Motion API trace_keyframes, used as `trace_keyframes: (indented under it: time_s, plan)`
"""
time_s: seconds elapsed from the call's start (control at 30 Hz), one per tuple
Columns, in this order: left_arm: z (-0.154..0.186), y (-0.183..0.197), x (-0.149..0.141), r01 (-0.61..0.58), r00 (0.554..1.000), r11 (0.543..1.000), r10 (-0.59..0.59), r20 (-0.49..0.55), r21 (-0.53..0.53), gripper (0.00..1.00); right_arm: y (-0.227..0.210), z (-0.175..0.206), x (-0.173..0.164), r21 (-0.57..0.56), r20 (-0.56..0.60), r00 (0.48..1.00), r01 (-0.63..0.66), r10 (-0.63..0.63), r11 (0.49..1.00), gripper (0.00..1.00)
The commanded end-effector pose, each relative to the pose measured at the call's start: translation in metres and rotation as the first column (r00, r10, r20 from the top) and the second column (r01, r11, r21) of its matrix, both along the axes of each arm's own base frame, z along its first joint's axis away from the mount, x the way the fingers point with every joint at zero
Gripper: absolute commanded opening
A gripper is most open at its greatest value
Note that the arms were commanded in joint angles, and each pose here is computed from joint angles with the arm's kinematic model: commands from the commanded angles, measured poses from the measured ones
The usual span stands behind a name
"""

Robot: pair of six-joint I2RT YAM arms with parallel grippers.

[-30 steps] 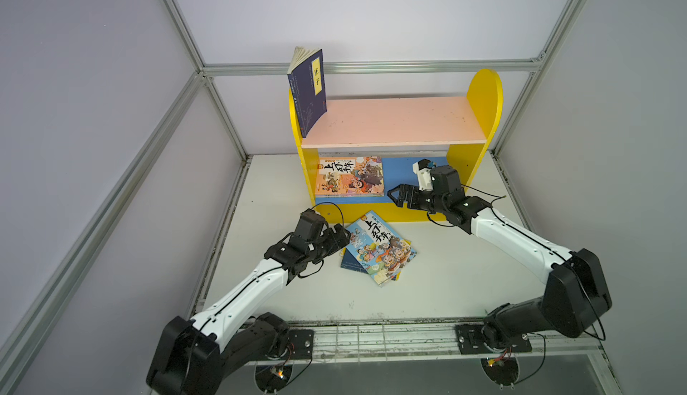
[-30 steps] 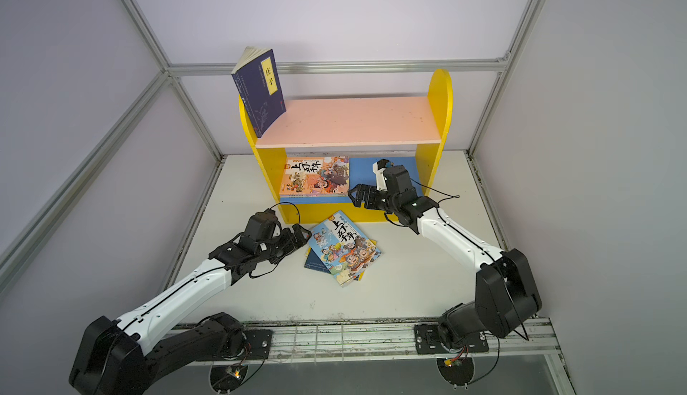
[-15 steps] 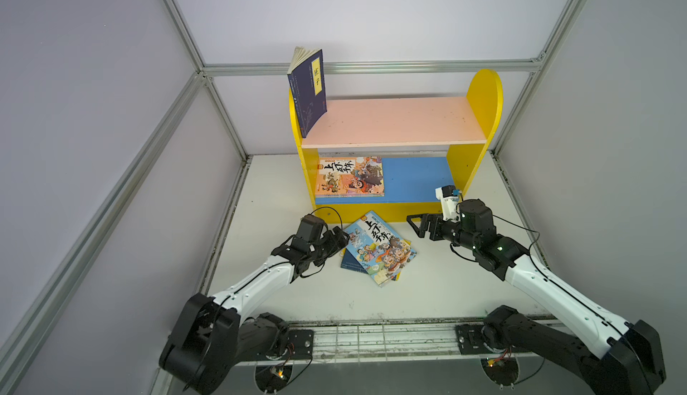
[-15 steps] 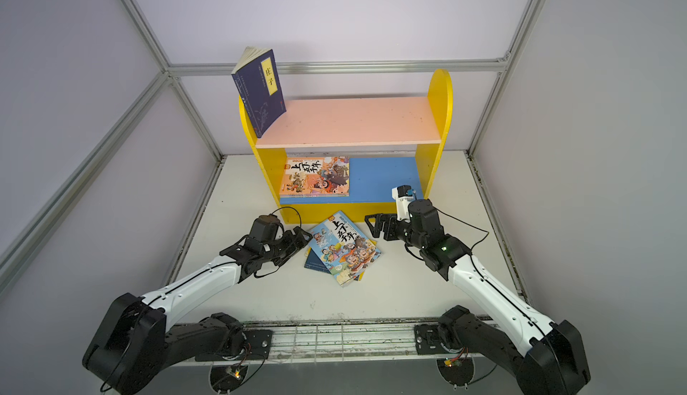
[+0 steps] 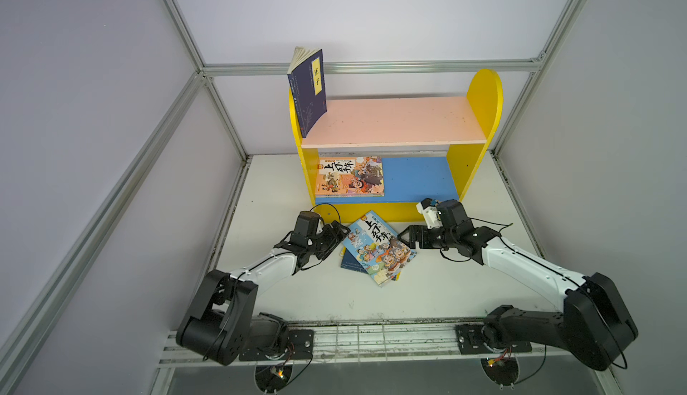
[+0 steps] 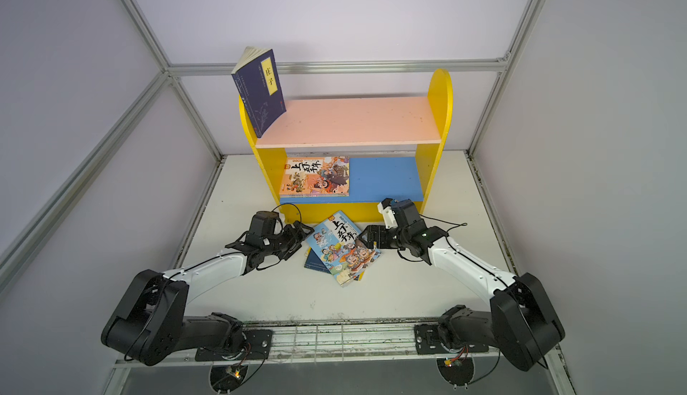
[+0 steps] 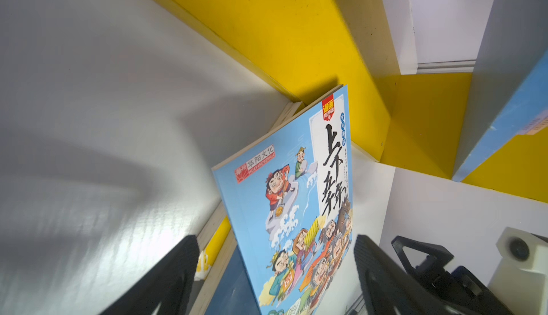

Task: Stacking books/files
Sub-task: Move the book among the books.

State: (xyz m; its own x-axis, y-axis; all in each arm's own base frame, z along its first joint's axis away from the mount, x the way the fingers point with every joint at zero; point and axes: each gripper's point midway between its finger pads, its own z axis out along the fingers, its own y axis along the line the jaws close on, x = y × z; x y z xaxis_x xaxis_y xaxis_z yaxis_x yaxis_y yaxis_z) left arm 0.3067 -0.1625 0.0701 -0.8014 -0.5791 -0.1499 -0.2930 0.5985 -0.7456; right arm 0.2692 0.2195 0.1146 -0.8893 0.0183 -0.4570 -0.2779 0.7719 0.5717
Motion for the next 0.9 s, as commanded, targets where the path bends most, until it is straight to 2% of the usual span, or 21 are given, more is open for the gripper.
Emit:
trace_keyframes:
  time_s: [0.0, 0.13, 0.37, 0.87]
  plan:
    - [-0.003, -0.002, -0.001, 0.021, 1.000, 1.000, -0.021, -0.002, 0.002, 0.87, 0.010, 0.000, 0.010, 0.009, 0.009, 0.999, -0.032, 0.032, 0.999, 0.93]
    - [-0.014, -0.002, -0.004, 0.027, 0.999, 1.000, -0.027, -0.046, 0.005, 0.83, 0.013, -0.016, 0.018, -0.035, -0.013, 0.999, -0.048, 0.048, 0.998, 0.92]
    - [-0.019, -0.006, 0.000, 0.034, 0.998, 0.999, -0.034, -0.057, -0.002, 0.81, 0.020, -0.039, 0.028, -0.065, -0.038, 0.997, -0.071, 0.069, 0.995, 0.90]
    - [-0.029, -0.007, 0.003, 0.045, 0.996, 0.999, -0.044, -0.080, 0.005, 0.80, 0.040, -0.048, 0.033, -0.056, -0.057, 0.992, -0.120, 0.117, 0.991, 0.88]
